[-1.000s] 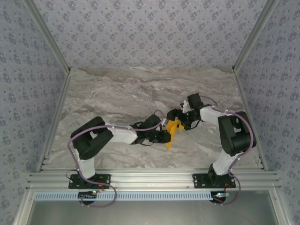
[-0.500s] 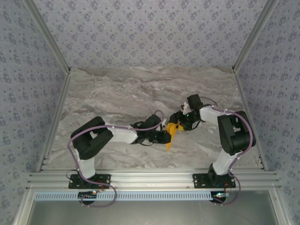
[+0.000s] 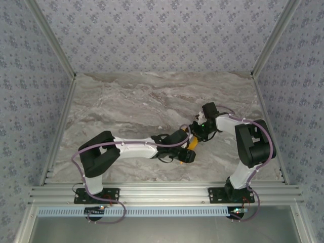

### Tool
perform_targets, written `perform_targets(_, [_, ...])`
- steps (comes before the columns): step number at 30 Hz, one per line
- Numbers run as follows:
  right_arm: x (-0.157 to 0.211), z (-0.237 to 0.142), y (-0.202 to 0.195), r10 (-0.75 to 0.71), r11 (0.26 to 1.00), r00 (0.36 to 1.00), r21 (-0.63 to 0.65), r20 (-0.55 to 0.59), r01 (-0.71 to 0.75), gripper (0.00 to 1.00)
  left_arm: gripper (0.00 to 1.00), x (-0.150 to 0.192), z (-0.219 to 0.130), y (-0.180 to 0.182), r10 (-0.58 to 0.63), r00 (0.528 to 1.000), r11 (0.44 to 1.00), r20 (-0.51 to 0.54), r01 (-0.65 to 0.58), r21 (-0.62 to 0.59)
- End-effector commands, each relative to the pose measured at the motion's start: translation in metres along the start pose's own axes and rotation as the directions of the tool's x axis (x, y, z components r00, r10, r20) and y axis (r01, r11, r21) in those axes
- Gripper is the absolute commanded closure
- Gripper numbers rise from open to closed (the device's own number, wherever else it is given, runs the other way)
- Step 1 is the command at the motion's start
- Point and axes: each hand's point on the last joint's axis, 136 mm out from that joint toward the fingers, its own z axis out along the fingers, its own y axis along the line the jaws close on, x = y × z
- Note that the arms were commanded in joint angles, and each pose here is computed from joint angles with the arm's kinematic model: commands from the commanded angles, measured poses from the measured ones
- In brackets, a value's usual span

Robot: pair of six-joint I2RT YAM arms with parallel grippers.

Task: Fold a paper plane with a square sheet of paper (fold left side to right side)
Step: Fold the wing for the fifth time at the center of the table.

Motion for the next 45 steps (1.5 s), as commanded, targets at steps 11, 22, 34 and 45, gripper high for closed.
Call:
perform_targets(11, [0.003,-0.001,0.001,0.01,1.0,1.0,0.001,-0.021,-0.01,0.64,0.4,-0.001,0.0,0.022,0.167,0.985,0.927,-0.054,-0.175,-0.331])
perform_targets(22, [0.003,0.002,0.0,0.011,1.0,1.0,0.002,-0.03,-0.011,0.65,0.46,0.001,0.01,0.028,0.167,0.983,0.913,-0.075,-0.183,-0.366])
perform_targets(34, [0.005,0.005,0.0,0.009,1.0,0.999,0.008,-0.04,-0.009,0.64,0.46,-0.007,0.001,0.025,0.223,0.973,0.873,-0.064,-0.229,-0.431])
perform_targets(45, [0.005,0.005,0.002,0.004,1.0,0.999,0.005,-0.041,-0.004,0.65,0.49,-0.003,0.012,0.023,0.23,0.969,0.869,-0.094,-0.248,-0.429])
